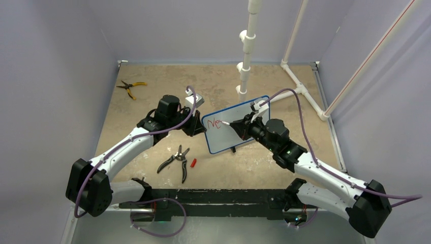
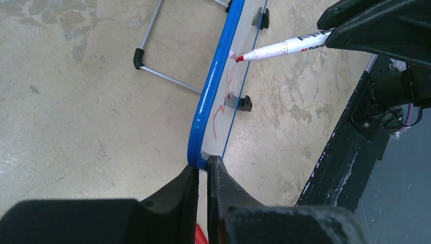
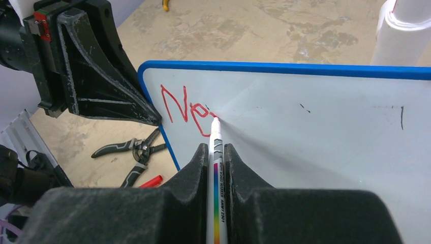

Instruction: Write a sentence on the whiteboard

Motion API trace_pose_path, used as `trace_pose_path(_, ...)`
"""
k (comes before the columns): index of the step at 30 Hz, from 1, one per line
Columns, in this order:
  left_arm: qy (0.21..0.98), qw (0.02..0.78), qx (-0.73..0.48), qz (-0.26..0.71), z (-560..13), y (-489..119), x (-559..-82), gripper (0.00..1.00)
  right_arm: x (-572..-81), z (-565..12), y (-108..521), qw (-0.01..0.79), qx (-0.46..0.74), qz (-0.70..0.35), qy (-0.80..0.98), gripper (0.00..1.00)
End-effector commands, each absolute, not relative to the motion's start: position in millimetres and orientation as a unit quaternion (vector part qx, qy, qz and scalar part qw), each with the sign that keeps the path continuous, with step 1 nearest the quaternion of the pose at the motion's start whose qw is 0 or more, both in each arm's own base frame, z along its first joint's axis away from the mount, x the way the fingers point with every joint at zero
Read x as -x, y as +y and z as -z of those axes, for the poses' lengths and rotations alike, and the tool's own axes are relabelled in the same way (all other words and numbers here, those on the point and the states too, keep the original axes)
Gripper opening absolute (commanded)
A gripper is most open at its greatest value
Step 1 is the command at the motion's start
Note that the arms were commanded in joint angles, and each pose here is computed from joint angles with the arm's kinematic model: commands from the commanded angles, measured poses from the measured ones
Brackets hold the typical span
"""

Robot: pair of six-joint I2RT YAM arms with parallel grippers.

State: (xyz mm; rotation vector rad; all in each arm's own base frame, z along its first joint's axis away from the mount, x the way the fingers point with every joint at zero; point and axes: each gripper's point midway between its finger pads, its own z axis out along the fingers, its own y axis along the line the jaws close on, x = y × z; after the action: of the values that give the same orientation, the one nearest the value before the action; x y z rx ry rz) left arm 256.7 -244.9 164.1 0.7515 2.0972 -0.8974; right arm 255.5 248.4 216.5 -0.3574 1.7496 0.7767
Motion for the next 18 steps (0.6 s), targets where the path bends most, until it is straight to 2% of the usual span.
trace_pose_path(1, 0.788, 0.402, -0.311, 0.349, -186.7, -248.2, -265.6, 0.00, -255.5, -212.9, 239.3, 0.566, 0.137, -0.317, 0.749, 0.00)
trace_pose_path(8, 0.787, 0.401, -0.311, 0.350, -186.7, -248.7, -265.5, 0.00, -254.0, -209.4, 237.0, 0.564, 0.132, -0.317, 0.752, 0.00)
trace_pose_path(18, 0.787, 0.403, -0.311, 0.349, -187.0, -248.2, -265.5, 0.00, -264.5, -241.0, 239.6, 0.595, 0.123, -0.320, 0.727, 0.00)
